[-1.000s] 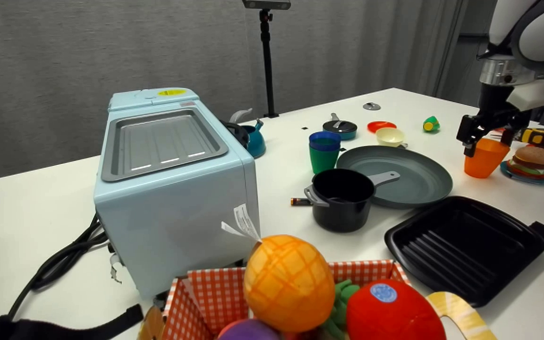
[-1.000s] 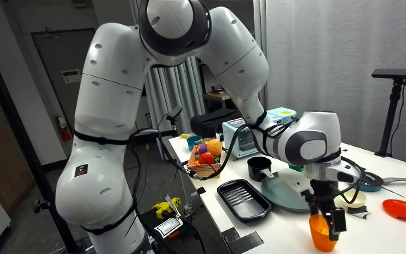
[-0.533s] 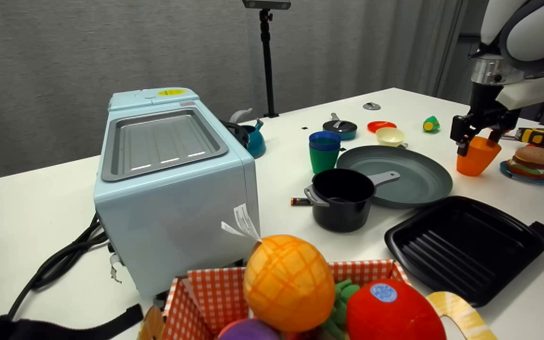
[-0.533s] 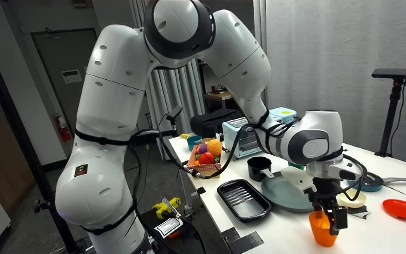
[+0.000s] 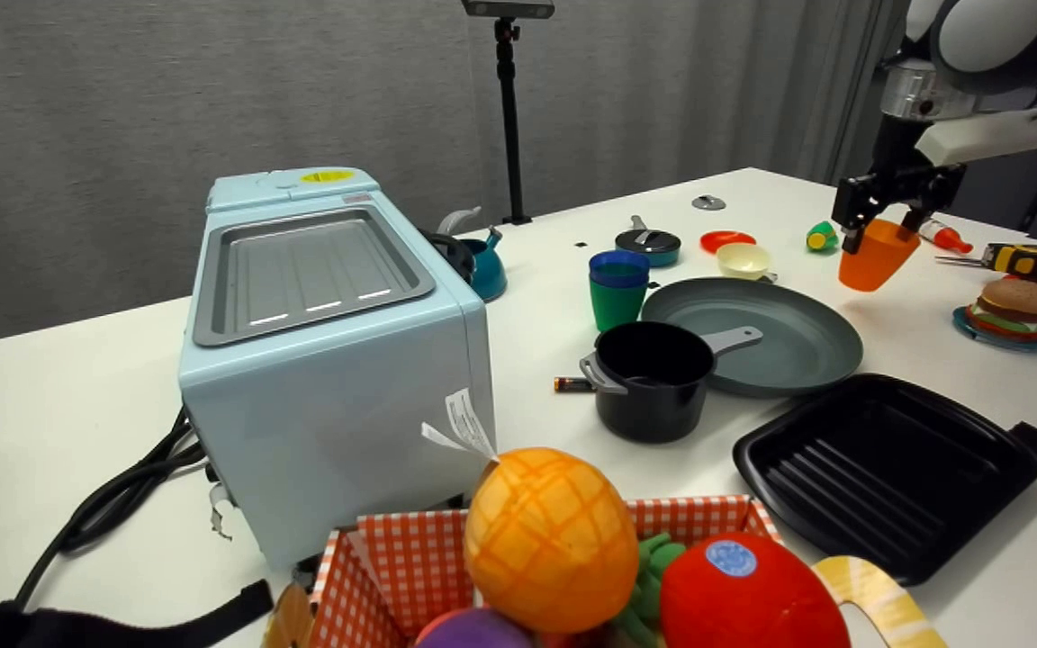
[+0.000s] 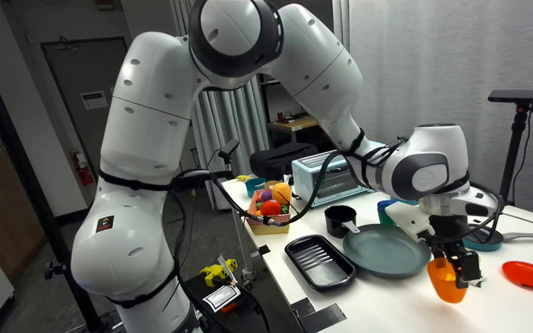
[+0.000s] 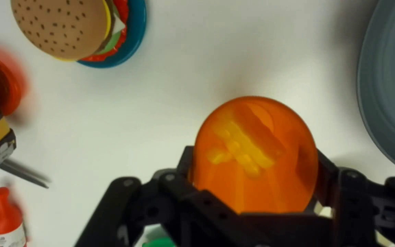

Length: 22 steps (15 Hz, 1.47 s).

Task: Put the yellow thing in the orange cup then put pour its contents on the plate

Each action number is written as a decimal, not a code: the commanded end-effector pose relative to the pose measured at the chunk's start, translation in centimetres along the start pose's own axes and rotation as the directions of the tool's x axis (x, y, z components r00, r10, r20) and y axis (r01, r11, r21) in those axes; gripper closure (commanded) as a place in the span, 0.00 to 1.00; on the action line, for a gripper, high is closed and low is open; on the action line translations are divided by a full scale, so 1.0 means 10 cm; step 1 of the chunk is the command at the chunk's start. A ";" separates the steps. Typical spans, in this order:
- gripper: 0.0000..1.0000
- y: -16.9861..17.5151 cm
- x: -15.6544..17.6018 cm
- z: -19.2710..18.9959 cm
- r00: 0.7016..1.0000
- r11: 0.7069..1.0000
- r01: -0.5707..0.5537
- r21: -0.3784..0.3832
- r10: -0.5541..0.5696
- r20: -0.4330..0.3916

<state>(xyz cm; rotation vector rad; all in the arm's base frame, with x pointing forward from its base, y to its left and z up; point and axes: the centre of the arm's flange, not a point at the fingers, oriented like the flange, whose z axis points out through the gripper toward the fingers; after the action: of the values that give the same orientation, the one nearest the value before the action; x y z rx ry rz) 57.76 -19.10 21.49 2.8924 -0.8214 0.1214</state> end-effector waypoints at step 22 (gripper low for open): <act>0.48 -1.58 0.12 -0.53 0.931 0.920 0.365 0.144 -0.360 -0.059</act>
<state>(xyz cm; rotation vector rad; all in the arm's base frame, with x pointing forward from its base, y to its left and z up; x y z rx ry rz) 65.87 -5.48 24.90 3.0975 -0.3104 0.2267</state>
